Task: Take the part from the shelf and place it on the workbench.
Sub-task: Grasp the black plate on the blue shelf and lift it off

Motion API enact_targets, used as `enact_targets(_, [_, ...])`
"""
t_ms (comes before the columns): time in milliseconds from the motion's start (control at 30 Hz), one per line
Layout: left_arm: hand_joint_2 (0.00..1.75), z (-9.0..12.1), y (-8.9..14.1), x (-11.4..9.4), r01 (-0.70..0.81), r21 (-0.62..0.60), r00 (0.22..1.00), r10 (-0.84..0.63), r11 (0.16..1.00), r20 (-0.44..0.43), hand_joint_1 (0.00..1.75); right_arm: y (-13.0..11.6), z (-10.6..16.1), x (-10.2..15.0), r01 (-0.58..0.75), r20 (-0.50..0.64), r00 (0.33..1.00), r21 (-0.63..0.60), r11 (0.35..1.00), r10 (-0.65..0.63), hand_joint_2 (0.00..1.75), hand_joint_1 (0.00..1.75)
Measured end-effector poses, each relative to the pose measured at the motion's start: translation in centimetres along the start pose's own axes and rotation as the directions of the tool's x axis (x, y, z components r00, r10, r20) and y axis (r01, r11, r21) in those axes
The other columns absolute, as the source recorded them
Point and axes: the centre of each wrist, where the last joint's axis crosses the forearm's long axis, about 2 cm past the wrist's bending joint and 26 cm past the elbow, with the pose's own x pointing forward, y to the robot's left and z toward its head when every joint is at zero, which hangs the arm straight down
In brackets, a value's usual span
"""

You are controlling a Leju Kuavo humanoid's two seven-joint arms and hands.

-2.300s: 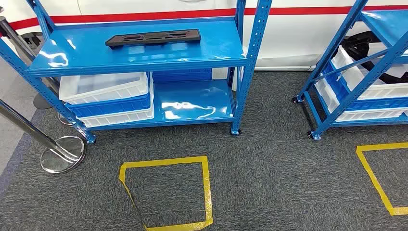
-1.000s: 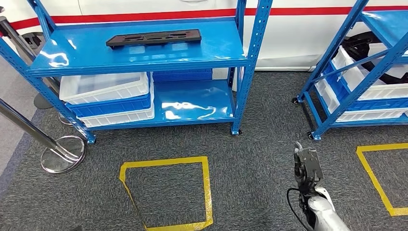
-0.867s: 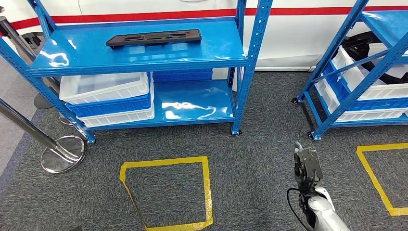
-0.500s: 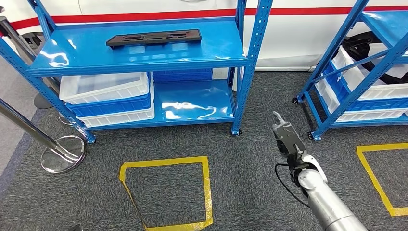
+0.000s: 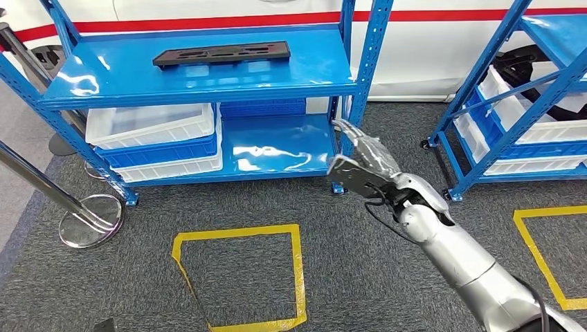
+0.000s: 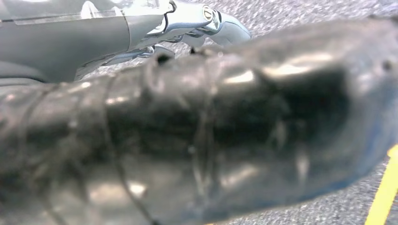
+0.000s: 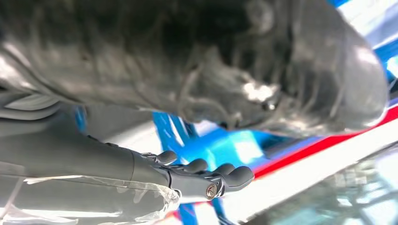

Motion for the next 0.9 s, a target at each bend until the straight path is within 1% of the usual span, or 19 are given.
enact_targets(133, [0.0,-0.1,-0.1,0.2,0.0,0.0,0.999,0.0,1.0,0.038,0.0,0.0,-1.6,4.0,-0.144,0.114,0.983,0.028,0.989,0.14,0.0,0.0])
enact_targets(267, [0.0,-0.1,-0.1,0.2,0.004,-0.001,0.998,-0.004,1.0,0.069,0.0,0.3,-2.6,7.6,-0.269,0.214,0.942,0.026,0.963,0.258,0.0,0.0])
enact_targets(433, [0.0,-0.1,-0.1,0.2,0.017,-0.007,0.994,-0.016,1.0,0.107,0.0,1.1,-3.0,11.3,-0.423,0.317,0.86,0.004,0.906,0.4,0.0,0.0])
enact_targets(567, [0.0,-0.1,-0.2,0.2,0.034,-0.018,0.991,-0.031,0.999,0.129,0.0,1.8,-3.0,14.2,-0.542,0.39,0.765,-0.039,0.839,0.512,0.0,0.0])
enact_targets(700, [0.0,-0.1,-0.3,0.2,0.049,-0.027,0.989,-0.045,0.998,0.139,0.0,2.9,-2.5,16.3,-0.629,0.436,0.674,-0.083,0.773,0.596,0.0,0.0])
enact_targets(800, [0.0,0.0,-0.3,0.1,0.06,-0.032,0.988,-0.055,0.998,0.141,0.0,3.3,-2.2,17.3,-0.663,0.453,0.631,-0.108,0.741,0.63,0.0,0.0])
enact_targets(900, [0.0,0.0,-0.4,0.1,0.074,-0.039,0.987,-0.068,0.996,0.143,0.0,3.9,-1.8,18.1,-0.703,0.462,0.569,-0.156,0.694,0.681,0.0,0.0])
